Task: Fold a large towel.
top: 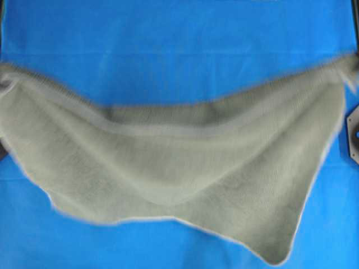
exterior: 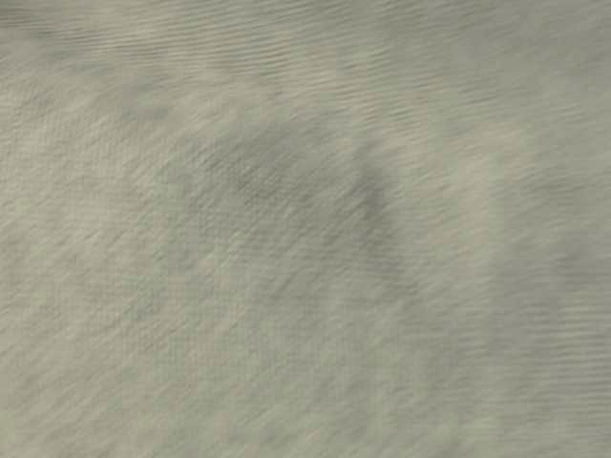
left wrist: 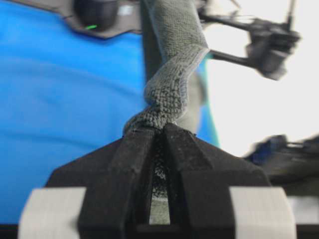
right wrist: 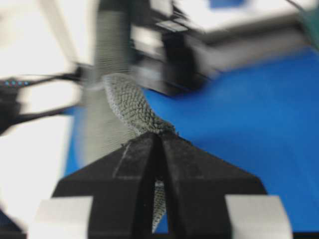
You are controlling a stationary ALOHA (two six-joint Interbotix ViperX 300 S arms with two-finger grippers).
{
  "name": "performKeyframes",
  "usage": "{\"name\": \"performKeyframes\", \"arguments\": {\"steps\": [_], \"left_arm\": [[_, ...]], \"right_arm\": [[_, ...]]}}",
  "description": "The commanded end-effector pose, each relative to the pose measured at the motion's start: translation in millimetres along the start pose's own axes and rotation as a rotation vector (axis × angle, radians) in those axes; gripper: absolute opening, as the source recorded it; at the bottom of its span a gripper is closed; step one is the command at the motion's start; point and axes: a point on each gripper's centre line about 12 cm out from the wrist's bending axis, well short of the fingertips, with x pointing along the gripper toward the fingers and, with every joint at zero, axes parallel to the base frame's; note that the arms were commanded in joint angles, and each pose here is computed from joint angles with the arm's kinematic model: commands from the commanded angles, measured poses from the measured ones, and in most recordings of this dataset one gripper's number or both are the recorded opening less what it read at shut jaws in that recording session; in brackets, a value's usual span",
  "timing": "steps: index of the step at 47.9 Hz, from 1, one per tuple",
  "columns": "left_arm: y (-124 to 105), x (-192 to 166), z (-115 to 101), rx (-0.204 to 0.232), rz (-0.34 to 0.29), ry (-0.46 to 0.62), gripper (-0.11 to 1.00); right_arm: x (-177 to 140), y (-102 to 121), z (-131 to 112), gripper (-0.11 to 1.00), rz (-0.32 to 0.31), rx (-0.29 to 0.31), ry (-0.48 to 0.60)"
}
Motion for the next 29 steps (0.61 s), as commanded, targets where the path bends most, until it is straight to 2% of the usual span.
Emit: {"name": "performKeyframes", "arguments": {"steps": [1,7,14,19,23,26,29], "left_arm": [[29.8,10.0,-6.3,-0.039,0.115,-0.013,0.03],[78.3,30.9,-28.8,-0.080,0.272,-0.001,0.03],[141.4,53.0,-58.3,-0.139,0.445,0.014,0.03],[176.4,63.9,-75.1,-0.122,0.526,0.034,0.03],[197.4,69.4,-77.1,-0.079,0.571,0.036,0.03],[205.1,72.7,-74.3,-0.052,0.584,0.033,0.03],[206.8,76.1,-71.9,-0.039,0.582,0.034,0.03]], "right_arm": [[11.9,-28.8,-12.0,0.03,-0.176,0.025,0.050],[24.7,-67.7,-41.1,0.03,-0.400,0.052,0.141],[38.7,-110.3,-71.7,0.03,-0.607,0.070,0.204],[41.6,-141.6,-88.0,0.03,-0.748,0.080,0.240],[37.9,-164.3,-94.4,0.03,-0.843,0.082,0.252],[34.1,-177.8,-95.5,0.03,-0.897,0.092,0.249],[34.1,-185.7,-98.0,0.03,-0.920,0.104,0.252]]}}
